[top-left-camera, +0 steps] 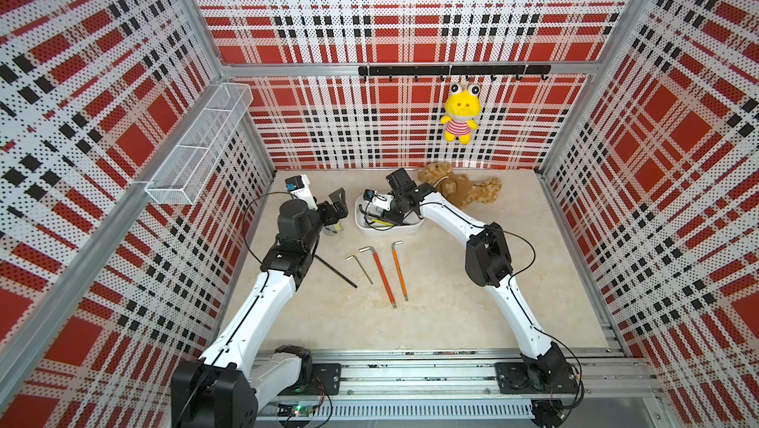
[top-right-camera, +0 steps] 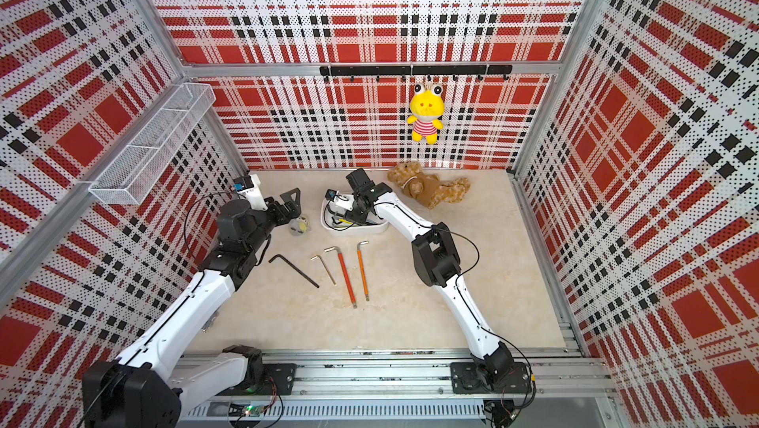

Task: Put the hex key on the desktop into the storage box
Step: Place the Allen key in the storage box, then pick up the Allen key from the center of the board, then place the Allen key in the storage box.

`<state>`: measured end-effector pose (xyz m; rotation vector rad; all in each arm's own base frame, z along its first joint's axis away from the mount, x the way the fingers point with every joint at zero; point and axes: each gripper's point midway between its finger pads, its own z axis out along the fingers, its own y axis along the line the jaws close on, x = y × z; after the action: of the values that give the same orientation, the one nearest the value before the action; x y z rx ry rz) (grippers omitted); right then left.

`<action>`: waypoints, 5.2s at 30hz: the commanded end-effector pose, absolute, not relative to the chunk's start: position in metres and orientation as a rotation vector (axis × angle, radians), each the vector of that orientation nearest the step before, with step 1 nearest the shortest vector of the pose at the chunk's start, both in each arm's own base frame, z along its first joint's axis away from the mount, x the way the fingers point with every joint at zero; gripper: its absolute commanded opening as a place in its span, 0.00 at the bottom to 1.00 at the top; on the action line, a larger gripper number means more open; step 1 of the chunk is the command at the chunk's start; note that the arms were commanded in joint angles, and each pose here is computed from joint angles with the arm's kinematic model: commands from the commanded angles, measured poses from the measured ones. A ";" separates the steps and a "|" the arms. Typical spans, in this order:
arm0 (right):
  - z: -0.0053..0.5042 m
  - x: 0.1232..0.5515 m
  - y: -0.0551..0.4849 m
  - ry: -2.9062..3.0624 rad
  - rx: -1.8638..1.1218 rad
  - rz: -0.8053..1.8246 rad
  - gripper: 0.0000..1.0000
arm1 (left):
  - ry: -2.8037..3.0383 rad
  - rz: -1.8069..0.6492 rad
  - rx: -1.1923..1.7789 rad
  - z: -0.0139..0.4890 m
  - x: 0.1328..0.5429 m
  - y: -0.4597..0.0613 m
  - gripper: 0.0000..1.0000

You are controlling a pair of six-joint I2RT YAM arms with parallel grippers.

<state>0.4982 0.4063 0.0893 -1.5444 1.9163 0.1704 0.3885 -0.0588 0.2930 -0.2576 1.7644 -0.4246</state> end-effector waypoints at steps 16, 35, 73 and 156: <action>0.206 0.445 0.349 2.177 -0.778 0.160 0.66 | 1.746 -0.441 -0.255 0.302 0.392 -0.066 0.99; 0.064 0.332 0.343 2.834 -0.400 0.275 0.69 | 1.739 -0.495 -0.239 0.301 0.397 -0.090 0.99; 0.011 0.310 0.344 2.922 -0.556 -0.019 0.00 | 1.741 -0.473 -0.257 0.298 0.395 -0.070 0.99; 0.198 0.453 0.377 2.163 -0.948 0.418 0.43 | 1.768 -0.457 -0.280 0.285 0.395 -0.053 0.99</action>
<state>0.4672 0.3743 0.1609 -1.1439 2.1286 0.2815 0.3936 -0.0535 0.2842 -0.2880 1.7739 -0.4495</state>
